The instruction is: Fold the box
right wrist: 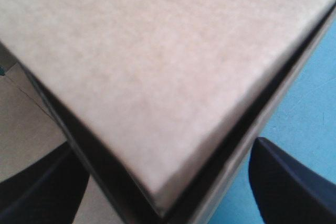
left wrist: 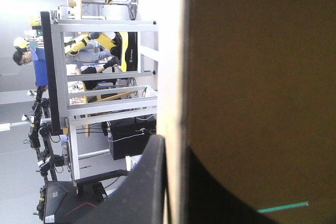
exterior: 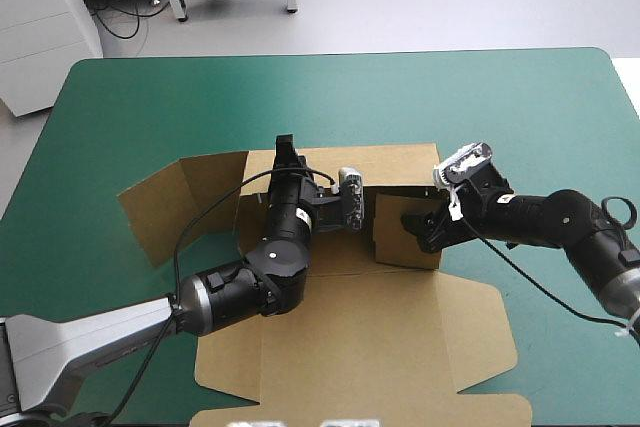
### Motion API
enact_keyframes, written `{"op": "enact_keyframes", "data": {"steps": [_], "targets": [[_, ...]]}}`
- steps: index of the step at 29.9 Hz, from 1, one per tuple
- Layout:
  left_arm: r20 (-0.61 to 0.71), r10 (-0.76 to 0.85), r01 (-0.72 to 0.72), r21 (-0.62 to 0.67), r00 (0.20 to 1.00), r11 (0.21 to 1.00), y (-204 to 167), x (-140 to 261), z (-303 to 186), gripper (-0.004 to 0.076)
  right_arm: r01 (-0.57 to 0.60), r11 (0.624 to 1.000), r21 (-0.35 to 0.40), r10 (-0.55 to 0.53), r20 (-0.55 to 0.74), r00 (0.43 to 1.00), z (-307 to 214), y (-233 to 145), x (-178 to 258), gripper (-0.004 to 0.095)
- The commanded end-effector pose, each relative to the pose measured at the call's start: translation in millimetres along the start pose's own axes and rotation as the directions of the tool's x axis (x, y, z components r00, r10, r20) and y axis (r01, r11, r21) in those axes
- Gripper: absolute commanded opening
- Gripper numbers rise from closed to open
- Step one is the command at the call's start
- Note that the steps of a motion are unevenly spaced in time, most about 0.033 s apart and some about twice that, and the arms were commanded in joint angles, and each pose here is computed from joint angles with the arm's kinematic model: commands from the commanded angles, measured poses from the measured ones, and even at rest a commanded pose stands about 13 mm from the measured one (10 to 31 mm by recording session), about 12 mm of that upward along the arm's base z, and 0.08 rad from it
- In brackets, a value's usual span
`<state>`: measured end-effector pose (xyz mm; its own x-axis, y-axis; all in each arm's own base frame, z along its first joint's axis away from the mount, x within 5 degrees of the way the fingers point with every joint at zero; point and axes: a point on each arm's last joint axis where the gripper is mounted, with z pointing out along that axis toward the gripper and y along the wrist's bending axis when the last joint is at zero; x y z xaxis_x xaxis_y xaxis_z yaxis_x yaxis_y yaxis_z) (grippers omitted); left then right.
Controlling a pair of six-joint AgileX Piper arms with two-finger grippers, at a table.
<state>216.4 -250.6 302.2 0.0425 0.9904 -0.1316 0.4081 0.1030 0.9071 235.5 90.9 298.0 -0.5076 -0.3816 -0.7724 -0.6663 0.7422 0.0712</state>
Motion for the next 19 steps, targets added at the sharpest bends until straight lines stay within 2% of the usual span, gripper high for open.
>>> {"op": "enact_keyframes", "data": {"steps": [1, 3, 8, 11, 15, 17, 19], "targets": [[0.015, -0.060, 0.060, 0.007, 0.998, 0.998, 9.9, 1.9, -9.9, -0.0031, -0.001, 0.999, 0.048, -0.003, 0.081, 0.997, -9.4, -1.7, -14.7, 0.0599], [0.015, -0.060, 0.060, 0.007, 0.998, 0.998, 9.9, 1.9, -9.9, -0.0031, -0.003, 0.999, 0.047, -0.001, 0.083, 0.997, -9.4, -1.6, -14.8, 0.0501], [0.022, -0.060, 0.060, 0.009, 0.998, 0.998, 9.8, 1.2, -9.9, -0.0031, 0.003, 0.999, 0.040, -0.006, 0.078, 0.997, -9.3, -0.9, -14.5, 0.0159], [0.022, -0.060, 0.060, 0.009, 0.998, 0.998, 9.8, 1.2, -9.9, -0.0031, 0.013, 1.000, 0.017, -0.014, 0.079, 0.997, -9.3, 1.3, -14.6, 0.0000], [0.033, -0.060, 0.060, 0.012, 0.998, 0.998, 9.6, 0.2, -10.0, -0.0021, 0.016, 1.000, 0.000, -0.016, 0.092, 0.996, -9.3, 2.8, -15.7, -0.0020], [0.048, -0.061, 0.060, 0.017, 0.997, 0.998, 9.2, -1.2, -10.0, 0.0031, 0.006, 1.000, 0.002, -0.006, 0.103, 0.995, -9.4, 2.6, -16.7, -0.0019], [0.045, -0.063, 0.062, 0.013, 0.997, 0.998, 10.3, -1.5, -10.6, 0.0134, -0.007, 1.000, 0.008, 0.006, 0.109, 0.994, -9.5, 1.9, -17.2, -0.0019]]}}
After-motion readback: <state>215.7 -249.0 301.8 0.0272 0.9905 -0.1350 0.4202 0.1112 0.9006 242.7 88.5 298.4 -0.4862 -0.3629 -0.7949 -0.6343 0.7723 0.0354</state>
